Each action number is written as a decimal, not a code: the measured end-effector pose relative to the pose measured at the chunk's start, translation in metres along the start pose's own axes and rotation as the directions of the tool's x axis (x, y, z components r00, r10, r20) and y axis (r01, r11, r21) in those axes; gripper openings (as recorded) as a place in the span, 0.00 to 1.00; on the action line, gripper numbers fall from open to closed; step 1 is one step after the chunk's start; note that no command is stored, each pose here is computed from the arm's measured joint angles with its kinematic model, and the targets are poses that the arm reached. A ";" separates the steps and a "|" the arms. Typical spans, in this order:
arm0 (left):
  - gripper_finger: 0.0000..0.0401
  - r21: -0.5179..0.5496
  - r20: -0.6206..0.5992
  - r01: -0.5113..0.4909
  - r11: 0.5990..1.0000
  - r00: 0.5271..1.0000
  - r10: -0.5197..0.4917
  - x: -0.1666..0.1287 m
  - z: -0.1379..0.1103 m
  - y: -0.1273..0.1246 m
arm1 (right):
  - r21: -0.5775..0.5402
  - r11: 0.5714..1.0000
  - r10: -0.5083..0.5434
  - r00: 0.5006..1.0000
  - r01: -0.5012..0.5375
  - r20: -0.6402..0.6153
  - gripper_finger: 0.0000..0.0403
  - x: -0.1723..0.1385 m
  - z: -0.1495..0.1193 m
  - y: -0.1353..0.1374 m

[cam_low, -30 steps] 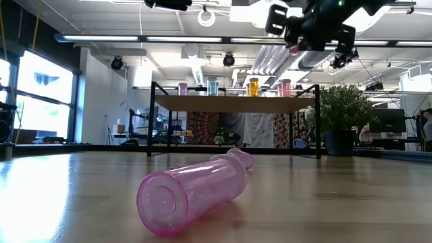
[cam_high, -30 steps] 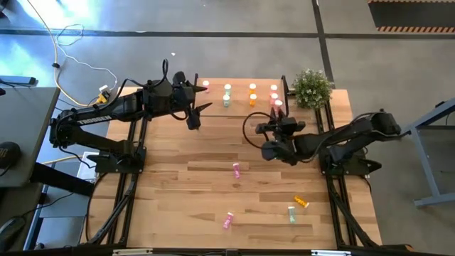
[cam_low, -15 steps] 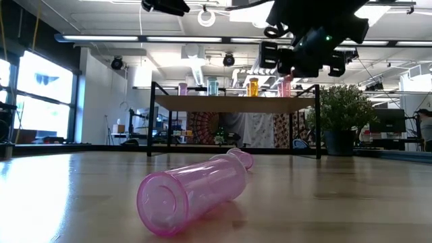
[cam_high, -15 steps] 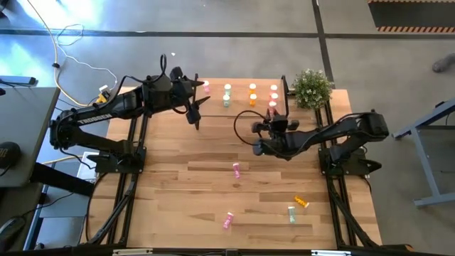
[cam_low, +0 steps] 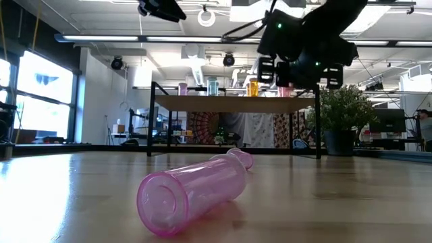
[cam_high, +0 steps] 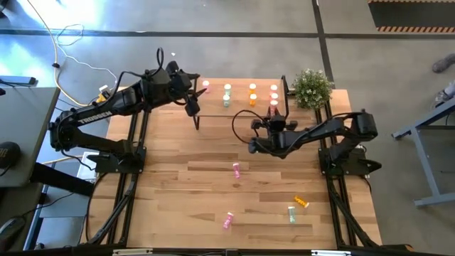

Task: Pick and place medicine bottles onto shelf by color
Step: Put the pink pill bottle on the shelf aligned with the other pink pill bottles

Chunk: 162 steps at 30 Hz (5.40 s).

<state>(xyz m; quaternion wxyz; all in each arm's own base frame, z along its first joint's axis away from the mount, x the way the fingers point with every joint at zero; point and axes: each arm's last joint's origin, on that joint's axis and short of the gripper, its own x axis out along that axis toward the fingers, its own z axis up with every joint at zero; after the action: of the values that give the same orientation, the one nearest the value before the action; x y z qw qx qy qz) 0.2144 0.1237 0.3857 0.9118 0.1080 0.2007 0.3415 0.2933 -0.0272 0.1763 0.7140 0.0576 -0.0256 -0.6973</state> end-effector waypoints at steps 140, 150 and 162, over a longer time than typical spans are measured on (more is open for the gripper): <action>0.61 -0.097 -0.073 0.039 0.995 0.996 -0.046 0.001 -0.009 0.003 | 0.072 0.997 0.064 0.229 0.026 -0.971 0.21 0.011 -0.017 -0.021; 0.61 -0.097 -0.073 0.039 0.995 0.996 -0.046 0.001 -0.009 0.003 | 0.360 0.926 0.369 0.485 -0.117 -0.793 0.21 -0.020 0.062 -0.034; 0.61 -0.098 -0.071 0.043 0.994 0.996 -0.050 0.001 -0.009 0.003 | 0.136 0.955 0.292 0.924 -0.265 -0.246 0.22 -0.030 0.118 -0.059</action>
<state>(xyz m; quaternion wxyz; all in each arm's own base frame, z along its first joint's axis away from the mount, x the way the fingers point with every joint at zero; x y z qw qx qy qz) 0.2092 0.1275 0.3783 0.9158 0.0468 0.2198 0.3330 0.2198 -0.0039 0.2872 0.7991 0.1812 0.0265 -0.5726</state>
